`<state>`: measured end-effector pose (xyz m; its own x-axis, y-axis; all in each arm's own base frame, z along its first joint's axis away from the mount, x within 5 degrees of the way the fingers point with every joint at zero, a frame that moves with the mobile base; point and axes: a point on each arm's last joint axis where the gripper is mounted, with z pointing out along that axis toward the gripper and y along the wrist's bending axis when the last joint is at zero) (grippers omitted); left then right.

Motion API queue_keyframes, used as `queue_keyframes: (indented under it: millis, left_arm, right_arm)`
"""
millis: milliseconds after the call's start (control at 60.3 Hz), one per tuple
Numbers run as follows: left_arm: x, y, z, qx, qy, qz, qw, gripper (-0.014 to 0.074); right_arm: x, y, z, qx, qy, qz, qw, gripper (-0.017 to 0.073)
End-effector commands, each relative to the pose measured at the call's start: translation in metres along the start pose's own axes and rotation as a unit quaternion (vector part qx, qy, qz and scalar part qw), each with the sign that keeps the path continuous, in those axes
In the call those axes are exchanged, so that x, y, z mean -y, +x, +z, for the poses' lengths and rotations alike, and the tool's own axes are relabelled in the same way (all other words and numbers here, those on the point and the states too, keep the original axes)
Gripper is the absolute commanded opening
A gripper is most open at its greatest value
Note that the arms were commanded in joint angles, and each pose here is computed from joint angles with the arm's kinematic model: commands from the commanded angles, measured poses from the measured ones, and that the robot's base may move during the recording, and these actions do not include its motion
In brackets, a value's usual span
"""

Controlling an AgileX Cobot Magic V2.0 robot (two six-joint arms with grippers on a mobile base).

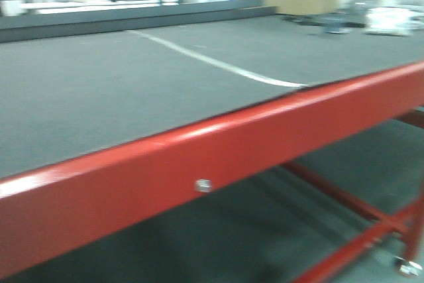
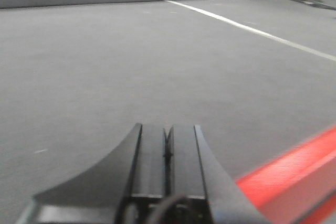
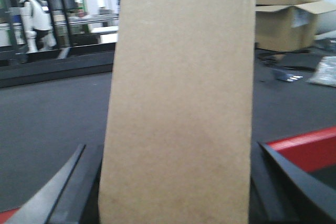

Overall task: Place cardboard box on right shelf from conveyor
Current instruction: 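Drive away from the conveyor past the black chair, holding the box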

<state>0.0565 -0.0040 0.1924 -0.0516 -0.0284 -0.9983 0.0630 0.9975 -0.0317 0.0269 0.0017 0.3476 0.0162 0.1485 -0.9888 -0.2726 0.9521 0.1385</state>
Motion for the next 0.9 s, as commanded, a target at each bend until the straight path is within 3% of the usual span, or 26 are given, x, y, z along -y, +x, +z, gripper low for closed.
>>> queue_keyframes:
  millis: [0, 878]
  left_arm:
    - [-0.0001, -0.0057, -0.0009, 0.045, 0.001, -0.003, 0.999, -0.0116]
    - [-0.0001, -0.0057, -0.0009, 0.045, 0.001, -0.003, 0.999, -0.0115]
  right_arm:
    - [-0.0036, -0.0181, -0.0017, 0.062, -0.012, -0.013, 0.998, 0.0060]
    - [-0.0036, -0.0181, -0.0017, 0.062, -0.012, -0.013, 0.998, 0.0060]
